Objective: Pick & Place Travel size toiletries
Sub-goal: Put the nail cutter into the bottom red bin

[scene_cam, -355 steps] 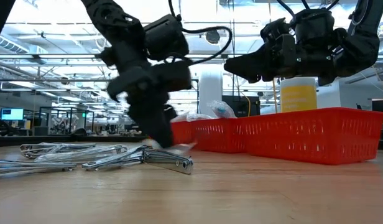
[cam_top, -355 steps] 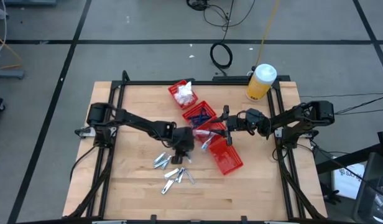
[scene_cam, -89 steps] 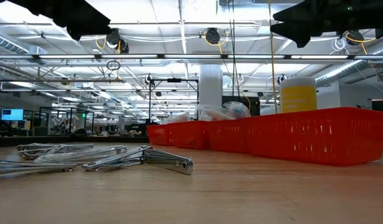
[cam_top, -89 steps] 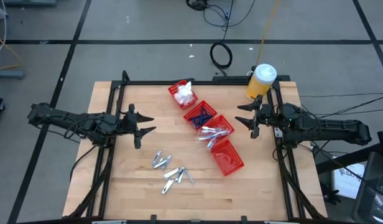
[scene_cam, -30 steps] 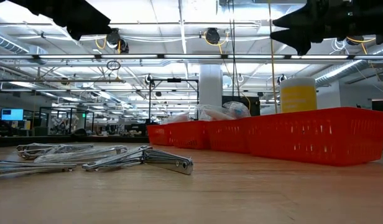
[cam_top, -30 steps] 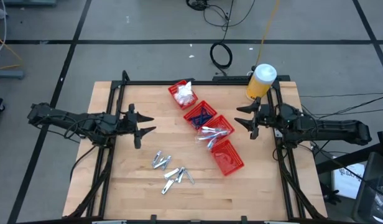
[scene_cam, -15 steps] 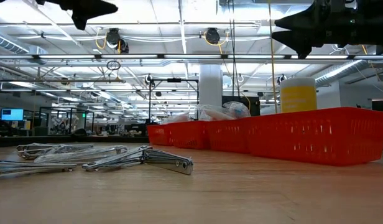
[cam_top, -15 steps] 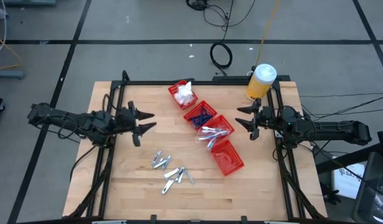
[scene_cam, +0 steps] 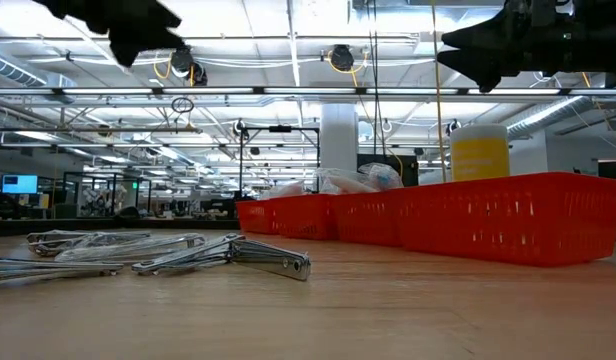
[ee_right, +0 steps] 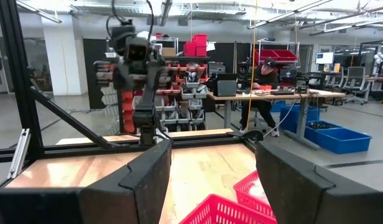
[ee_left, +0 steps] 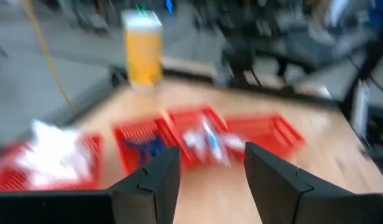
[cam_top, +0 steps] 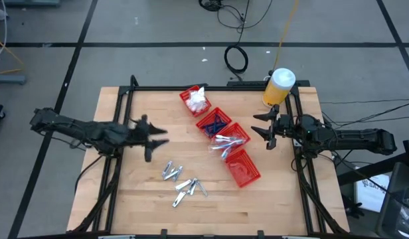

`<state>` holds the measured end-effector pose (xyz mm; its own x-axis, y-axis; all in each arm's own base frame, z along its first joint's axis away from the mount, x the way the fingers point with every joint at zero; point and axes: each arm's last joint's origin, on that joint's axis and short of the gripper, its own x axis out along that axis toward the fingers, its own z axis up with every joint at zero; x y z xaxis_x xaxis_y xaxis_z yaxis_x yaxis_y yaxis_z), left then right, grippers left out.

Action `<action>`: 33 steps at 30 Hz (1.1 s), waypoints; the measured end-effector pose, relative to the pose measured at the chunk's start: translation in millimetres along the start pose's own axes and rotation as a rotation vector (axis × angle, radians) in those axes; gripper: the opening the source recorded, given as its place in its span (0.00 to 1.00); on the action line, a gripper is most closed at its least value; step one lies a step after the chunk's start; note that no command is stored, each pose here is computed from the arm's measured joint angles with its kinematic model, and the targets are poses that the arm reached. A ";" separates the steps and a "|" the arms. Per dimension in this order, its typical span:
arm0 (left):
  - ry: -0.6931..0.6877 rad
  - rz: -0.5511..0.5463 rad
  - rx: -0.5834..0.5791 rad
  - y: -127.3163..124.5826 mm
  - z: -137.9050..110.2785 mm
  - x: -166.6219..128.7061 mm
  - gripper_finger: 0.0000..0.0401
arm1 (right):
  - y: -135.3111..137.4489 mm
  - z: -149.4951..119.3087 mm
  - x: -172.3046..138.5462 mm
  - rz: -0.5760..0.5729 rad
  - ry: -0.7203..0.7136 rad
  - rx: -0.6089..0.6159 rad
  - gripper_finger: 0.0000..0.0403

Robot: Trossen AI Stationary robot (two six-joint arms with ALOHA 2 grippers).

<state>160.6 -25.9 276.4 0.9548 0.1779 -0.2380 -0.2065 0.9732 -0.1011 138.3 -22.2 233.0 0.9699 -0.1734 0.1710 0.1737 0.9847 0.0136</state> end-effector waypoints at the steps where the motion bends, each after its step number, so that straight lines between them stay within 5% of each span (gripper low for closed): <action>1: 0.053 -0.015 -0.013 -4.0 -2.7 2.9 0.44 | 0.0 -0.1 0.0 0.000 0.001 0.000 0.55; 8: 0.526 0.093 -0.105 -32.0 -26.0 31.1 0.44 | 0.0 -0.5 0.2 0.000 0.005 0.003 0.55; 14: 0.816 0.253 -0.347 -45.7 -58.2 55.3 0.44 | 0.0 -4.7 3.2 -0.002 0.034 0.004 0.55; 24: 1.062 0.389 -0.465 -56.3 -105.6 81.6 0.44 | 0.0 -10.5 7.7 -0.004 0.070 0.029 0.55; 33: 1.138 0.480 -0.556 -58.3 -124.4 89.7 0.44 | 0.0 -10.6 7.8 -0.005 0.071 0.029 0.55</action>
<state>231.7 -84.8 140.8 0.1159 -0.0010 -0.9933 -0.7837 0.6143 -0.0920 147.6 -23.8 223.9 0.9789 -0.1779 0.1004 0.1744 0.9837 0.0433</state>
